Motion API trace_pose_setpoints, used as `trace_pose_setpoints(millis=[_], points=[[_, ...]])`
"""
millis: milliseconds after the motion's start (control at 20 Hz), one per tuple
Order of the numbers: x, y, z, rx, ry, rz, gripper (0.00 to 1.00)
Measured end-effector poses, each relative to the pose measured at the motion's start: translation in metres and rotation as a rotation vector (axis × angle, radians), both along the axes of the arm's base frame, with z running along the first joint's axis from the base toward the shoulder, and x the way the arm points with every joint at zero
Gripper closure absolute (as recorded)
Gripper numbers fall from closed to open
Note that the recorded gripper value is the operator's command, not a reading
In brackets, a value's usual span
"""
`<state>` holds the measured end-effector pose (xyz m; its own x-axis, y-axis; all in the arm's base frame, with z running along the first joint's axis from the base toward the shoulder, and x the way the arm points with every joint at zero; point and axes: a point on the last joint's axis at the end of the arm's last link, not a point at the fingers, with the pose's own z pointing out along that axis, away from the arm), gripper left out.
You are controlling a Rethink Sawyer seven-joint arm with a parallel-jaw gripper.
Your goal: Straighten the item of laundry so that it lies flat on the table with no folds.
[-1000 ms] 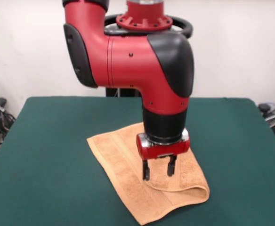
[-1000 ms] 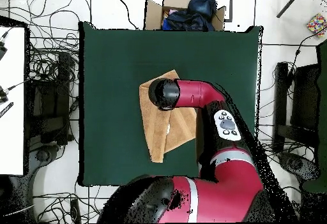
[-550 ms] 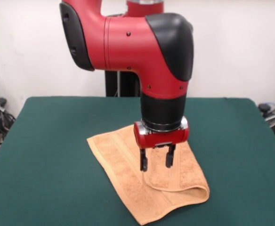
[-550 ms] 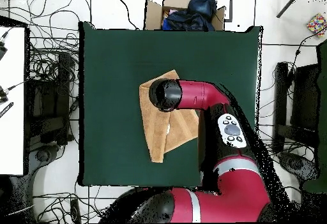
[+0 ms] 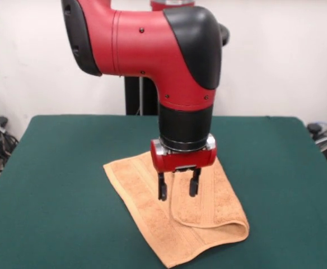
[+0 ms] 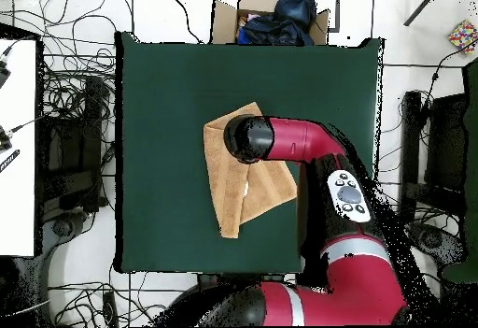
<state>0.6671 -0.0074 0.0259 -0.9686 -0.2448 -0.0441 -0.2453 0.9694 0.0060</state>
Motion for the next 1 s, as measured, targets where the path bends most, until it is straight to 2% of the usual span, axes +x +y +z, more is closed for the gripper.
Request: trace_pose_setpoints(millis=[300, 1000], points=[[-0.011, -0.012, -0.005, 0.006, 0.022, -0.021, 0.0], [-0.02, -0.006, -0.019, 0.017, 0.05, -0.016, 0.0]])
